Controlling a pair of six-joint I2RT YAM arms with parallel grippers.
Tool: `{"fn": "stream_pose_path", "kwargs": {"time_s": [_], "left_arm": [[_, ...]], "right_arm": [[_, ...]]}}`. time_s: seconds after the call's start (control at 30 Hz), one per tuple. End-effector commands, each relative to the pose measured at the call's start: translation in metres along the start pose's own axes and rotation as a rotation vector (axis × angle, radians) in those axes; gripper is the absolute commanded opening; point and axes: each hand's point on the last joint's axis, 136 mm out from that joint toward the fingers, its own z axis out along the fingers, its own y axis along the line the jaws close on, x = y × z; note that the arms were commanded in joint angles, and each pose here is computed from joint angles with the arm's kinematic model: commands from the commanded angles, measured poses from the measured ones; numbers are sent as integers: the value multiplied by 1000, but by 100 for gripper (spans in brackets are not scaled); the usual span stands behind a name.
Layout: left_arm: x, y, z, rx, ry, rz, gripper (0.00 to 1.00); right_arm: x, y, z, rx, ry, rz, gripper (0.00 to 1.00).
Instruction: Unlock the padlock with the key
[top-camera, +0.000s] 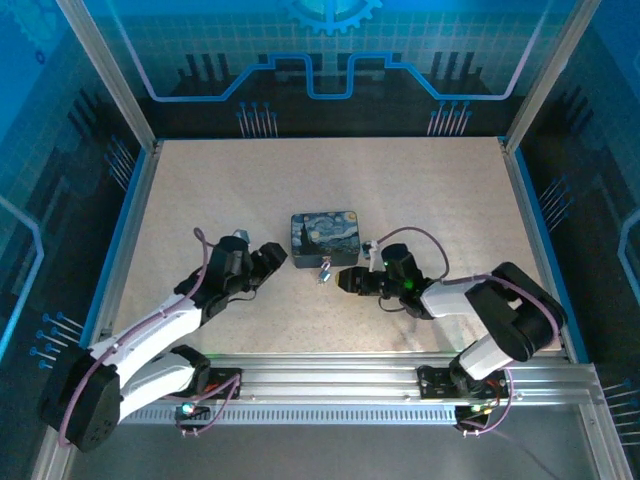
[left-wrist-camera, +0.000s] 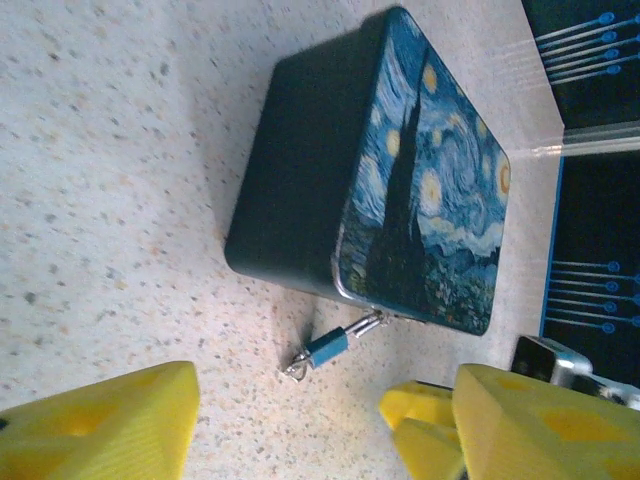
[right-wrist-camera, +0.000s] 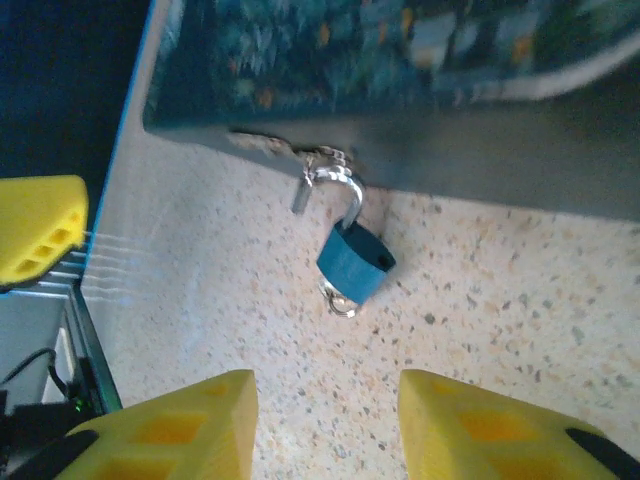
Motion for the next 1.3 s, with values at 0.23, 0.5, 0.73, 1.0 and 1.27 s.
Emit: {"fn": "stream_pose_path", "kwargs": {"time_s": [0.23,0.5,0.73,1.0,1.27], "left_arm": [[-24,-26,18,30,116,142,77],[-31,-26,63,-7,222,167,73],[-17,-7,81,-63,301,175,65],[18,33,73,-140,323,166,56],[28,43,59,-137,299,124,56]], "right_arm": [[-28,23,-14,-98,-34,-46,72],[-48,27,-3,-128,-59,-47,75],[-57,23,4,-115,-66,-57,76],[-77,12,7,-105,-91,-109,78],[-68,3,-9,-119,-140,-113,78]]}}
